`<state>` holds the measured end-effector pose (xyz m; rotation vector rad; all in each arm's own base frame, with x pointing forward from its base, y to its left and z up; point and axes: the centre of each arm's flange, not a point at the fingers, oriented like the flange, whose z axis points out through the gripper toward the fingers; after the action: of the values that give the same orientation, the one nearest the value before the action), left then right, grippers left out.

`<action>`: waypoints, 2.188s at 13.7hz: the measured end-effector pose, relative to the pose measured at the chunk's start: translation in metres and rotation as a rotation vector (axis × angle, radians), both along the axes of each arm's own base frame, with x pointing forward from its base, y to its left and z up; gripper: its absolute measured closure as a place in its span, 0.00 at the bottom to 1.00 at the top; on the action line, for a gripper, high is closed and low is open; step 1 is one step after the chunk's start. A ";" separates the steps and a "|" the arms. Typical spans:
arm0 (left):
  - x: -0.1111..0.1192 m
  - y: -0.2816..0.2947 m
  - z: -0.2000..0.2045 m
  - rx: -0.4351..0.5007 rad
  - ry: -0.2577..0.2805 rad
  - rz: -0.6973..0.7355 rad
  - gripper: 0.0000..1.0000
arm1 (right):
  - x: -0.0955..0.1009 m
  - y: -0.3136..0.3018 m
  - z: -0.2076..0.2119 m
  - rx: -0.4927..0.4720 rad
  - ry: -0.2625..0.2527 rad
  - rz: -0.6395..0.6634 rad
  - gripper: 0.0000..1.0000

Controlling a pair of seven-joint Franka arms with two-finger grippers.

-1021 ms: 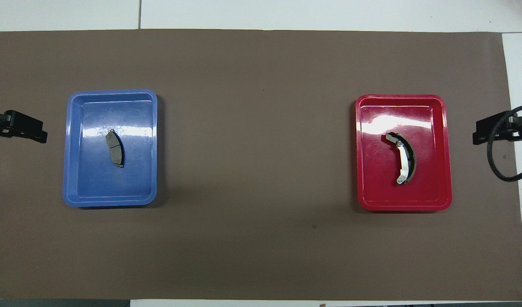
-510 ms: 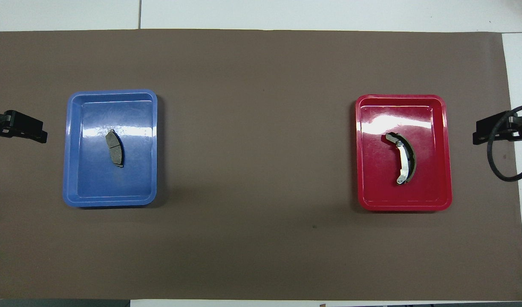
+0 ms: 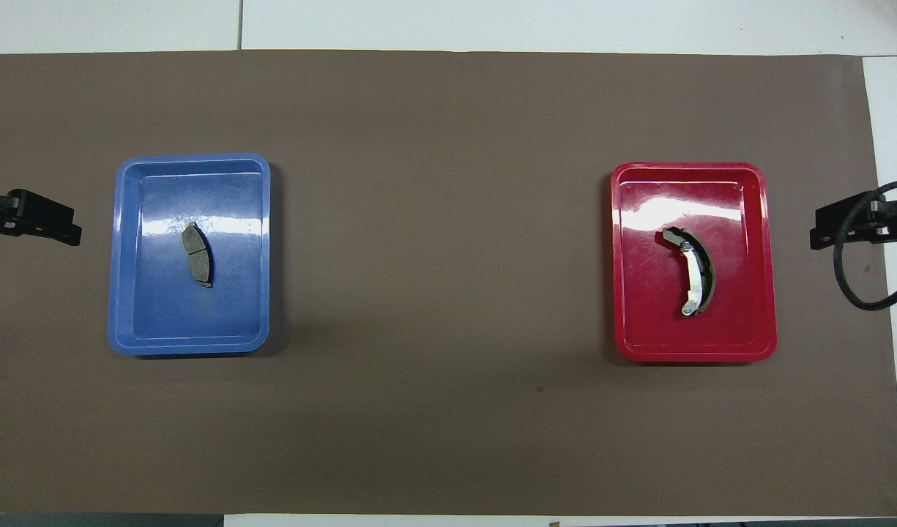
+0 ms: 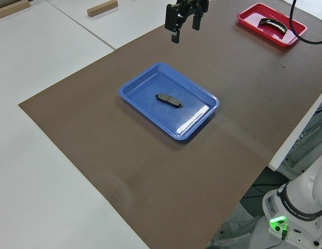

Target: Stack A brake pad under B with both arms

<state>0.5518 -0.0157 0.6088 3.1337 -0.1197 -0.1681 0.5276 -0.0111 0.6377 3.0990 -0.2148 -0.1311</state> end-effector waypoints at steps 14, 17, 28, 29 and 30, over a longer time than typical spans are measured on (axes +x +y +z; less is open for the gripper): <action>0.000 0.000 0.000 0.000 0.000 0.000 0.00 | 0.000 0.000 0.000 0.000 0.000 0.000 0.00; -0.001 0.000 -0.001 0.000 0.012 0.001 0.00 | 0.004 0.000 -0.005 0.000 -0.027 0.001 0.00; -0.001 0.007 -0.144 -0.005 -0.165 0.014 0.01 | 0.001 0.002 -0.134 0.005 -0.118 0.078 0.00; -0.005 0.007 -0.171 -0.005 -0.174 0.014 0.01 | 0.005 0.003 -0.160 0.005 -0.126 0.091 0.00; -0.006 0.006 -0.194 -0.005 -0.179 0.029 0.01 | 0.008 0.003 -0.185 0.005 -0.139 0.099 0.00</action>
<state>0.5456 -0.0098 0.4152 3.1383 -0.0745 0.1123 0.5354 -0.0081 0.4527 3.1179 -0.0648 0.0859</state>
